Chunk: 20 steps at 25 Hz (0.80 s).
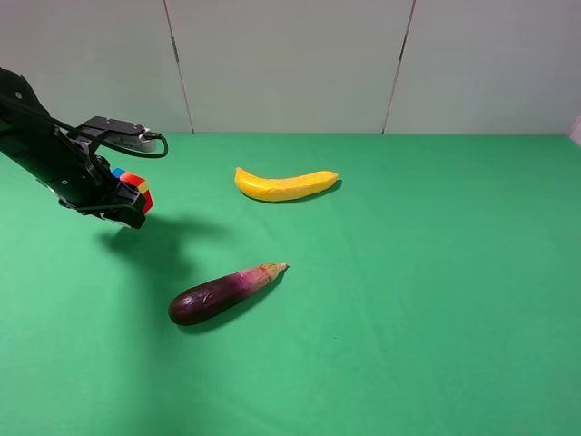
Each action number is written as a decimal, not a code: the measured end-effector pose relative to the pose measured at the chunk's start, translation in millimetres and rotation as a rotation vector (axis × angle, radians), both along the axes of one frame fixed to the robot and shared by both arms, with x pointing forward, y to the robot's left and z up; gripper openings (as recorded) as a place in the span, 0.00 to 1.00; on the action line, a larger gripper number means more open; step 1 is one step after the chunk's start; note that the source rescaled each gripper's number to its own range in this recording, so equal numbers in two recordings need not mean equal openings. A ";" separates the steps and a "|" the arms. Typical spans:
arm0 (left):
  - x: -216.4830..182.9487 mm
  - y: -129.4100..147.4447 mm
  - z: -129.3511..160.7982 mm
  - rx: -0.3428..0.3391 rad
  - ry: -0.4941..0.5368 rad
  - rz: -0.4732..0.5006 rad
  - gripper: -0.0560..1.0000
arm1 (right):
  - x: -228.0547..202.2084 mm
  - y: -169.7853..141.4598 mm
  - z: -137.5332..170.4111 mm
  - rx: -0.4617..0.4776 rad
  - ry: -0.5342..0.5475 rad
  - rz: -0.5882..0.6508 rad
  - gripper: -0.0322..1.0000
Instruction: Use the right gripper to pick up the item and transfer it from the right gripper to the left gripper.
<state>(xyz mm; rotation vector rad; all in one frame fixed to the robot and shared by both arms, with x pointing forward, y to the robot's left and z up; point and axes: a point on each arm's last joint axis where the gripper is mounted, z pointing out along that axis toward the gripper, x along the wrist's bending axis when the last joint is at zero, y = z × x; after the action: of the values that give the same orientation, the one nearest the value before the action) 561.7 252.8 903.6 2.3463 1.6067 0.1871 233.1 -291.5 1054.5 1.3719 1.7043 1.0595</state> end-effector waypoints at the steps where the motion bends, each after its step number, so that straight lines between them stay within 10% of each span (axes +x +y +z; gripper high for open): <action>1: 0.2 0.0 0.1 0.000 -0.002 0.000 0.06 | 0.0 0.0 0.0 0.000 0.000 0.000 0.99; 10: 0.3 0.1 0.1 0.000 -0.004 0.001 0.10 | 0.0 0.0 0.0 0.000 0.000 0.000 0.99; 14: 1.6 0.3 0.4 0.000 -0.017 0.009 0.75 | 0.0 0.0 0.0 0.000 0.000 0.000 0.99; 20: 1.0 0.2 0.2 -0.001 -0.009 0.009 0.98 | 0.0 0.0 0.0 0.000 0.000 0.000 0.99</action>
<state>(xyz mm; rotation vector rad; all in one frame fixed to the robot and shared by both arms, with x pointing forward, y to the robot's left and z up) 562.7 253.0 903.9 2.3341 1.6133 0.1991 233.1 -291.5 1054.5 1.3719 1.7043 1.0595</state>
